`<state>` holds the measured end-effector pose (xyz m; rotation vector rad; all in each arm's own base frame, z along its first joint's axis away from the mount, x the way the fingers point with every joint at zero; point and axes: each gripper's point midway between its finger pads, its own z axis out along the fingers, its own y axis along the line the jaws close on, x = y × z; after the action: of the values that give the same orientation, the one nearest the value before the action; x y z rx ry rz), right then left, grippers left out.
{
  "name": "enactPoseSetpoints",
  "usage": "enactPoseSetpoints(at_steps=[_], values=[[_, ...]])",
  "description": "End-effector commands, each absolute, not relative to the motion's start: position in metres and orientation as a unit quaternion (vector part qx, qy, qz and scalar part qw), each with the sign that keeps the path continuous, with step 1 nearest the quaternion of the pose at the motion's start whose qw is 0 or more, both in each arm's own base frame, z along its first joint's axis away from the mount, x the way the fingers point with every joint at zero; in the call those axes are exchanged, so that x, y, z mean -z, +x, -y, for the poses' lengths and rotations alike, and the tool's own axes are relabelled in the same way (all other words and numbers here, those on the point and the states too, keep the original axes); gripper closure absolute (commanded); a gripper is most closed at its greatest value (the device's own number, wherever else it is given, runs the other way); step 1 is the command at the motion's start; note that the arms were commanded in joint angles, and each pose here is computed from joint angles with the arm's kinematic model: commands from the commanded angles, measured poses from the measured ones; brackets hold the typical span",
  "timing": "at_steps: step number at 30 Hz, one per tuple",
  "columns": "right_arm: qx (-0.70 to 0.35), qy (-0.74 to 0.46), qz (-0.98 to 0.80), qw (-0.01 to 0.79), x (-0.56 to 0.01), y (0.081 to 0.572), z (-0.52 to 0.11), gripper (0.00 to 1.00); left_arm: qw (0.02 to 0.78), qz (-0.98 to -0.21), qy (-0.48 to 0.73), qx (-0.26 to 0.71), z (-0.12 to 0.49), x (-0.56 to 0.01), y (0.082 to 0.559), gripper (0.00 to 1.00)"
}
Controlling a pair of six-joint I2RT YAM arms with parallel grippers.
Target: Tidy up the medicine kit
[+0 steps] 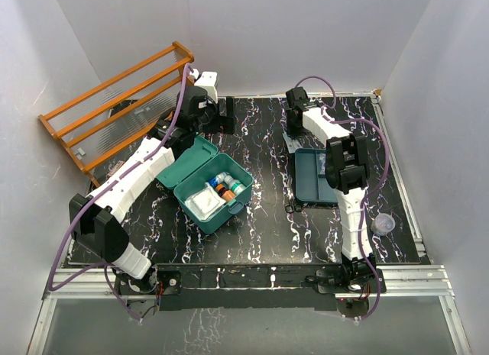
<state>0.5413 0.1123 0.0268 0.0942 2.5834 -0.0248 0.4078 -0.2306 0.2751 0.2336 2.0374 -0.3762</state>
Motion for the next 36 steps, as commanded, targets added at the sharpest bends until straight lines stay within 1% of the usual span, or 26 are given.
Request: enactPoseSetpoints(at_steps=[1, 6, 12, 15, 18, 23, 28, 36], values=[[0.013, 0.039, -0.960, 0.276, -0.025, 0.546, -0.111, 1.00, 0.527, -0.828, 0.098, 0.168, 0.236, -0.299, 0.410, 0.01], [-0.030, 0.053, -0.939, 0.339, -0.068, 0.569, -0.127, 1.00, 0.529, -0.827, 0.098, 0.164, 0.234, -0.300, 0.411, 0.01], [-0.097, 0.091, -0.890, 0.436, -0.149, 0.591, -0.142, 1.00, 0.532, -0.825, 0.099, 0.161, 0.232, -0.302, 0.410, 0.01], [-0.110, 0.106, -0.870, 0.469, -0.181, 0.590, -0.140, 1.00, 0.534, -0.824, 0.099, 0.162, 0.231, -0.304, 0.408, 0.01], [-0.108, 0.117, -0.863, 0.479, -0.196, 0.579, -0.133, 1.00, 0.536, -0.822, 0.098, 0.162, 0.228, -0.307, 0.404, 0.01], [-0.086, 0.131, -0.867, 0.474, -0.204, 0.541, -0.112, 1.00, 0.538, -0.822, 0.097, 0.161, 0.224, -0.308, 0.399, 0.01], [-0.056, 0.146, -0.872, 0.465, -0.213, 0.480, -0.083, 1.00, 0.530, -0.829, 0.093, 0.150, 0.215, -0.300, 0.388, 0.01], [0.009, 0.161, -0.903, 0.399, -0.194, 0.376, -0.045, 1.00, 0.531, -0.833, 0.091, 0.127, 0.201, -0.294, 0.380, 0.01]])
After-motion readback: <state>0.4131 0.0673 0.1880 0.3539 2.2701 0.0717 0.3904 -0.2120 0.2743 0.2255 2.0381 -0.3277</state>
